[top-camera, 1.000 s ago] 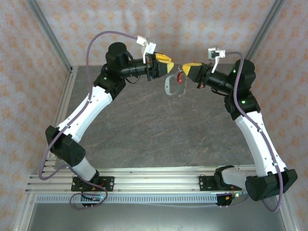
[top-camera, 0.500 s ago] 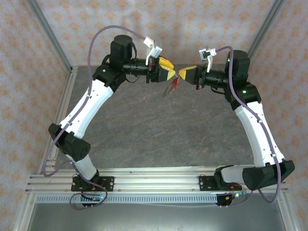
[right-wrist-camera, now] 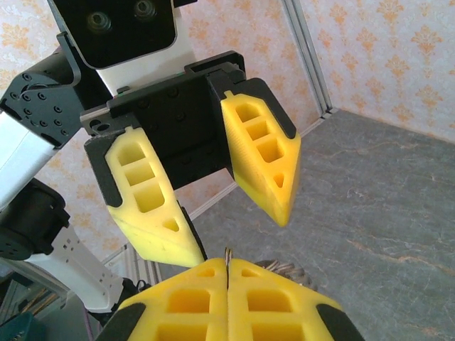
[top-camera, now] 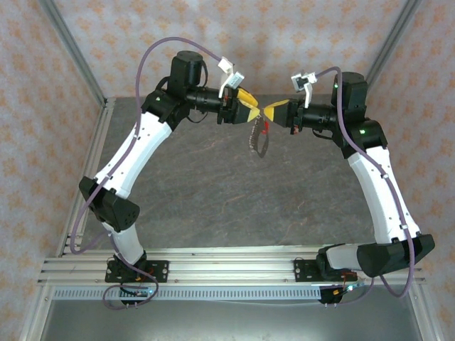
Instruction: Put the keys on the keyring
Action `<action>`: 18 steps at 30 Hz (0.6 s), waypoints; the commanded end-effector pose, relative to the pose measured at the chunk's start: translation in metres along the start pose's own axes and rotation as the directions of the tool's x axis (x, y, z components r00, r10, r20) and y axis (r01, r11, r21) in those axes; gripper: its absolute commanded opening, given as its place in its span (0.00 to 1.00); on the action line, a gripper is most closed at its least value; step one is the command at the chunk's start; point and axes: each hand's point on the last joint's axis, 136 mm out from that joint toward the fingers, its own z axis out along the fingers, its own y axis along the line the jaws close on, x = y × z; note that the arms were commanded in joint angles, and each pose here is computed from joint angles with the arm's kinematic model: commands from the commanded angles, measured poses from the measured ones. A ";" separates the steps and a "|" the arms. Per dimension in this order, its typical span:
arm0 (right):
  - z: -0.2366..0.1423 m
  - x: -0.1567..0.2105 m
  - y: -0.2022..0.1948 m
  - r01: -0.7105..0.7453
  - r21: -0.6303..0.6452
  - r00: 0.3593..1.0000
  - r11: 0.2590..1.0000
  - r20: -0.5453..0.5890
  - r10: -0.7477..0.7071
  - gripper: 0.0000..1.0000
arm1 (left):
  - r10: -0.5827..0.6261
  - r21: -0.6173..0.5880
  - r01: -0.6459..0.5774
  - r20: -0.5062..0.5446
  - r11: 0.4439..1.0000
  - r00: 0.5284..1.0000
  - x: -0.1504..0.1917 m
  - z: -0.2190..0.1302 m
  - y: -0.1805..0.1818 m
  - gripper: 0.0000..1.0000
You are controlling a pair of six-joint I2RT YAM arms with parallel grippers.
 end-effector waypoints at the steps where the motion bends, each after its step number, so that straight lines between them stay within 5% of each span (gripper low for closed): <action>1: -0.004 -0.009 0.010 0.053 -0.028 0.999 0.998 0.013 -0.053 0.00 | 0.022 0.051 -0.022 -0.005 0.998 1.000 -0.004 0.001 -0.010 0.42; 18: -0.003 -0.007 0.008 0.052 -0.029 0.999 0.998 0.010 -0.051 0.00 | 0.025 0.101 -0.022 -0.027 0.995 0.999 -0.001 0.016 -0.014 0.38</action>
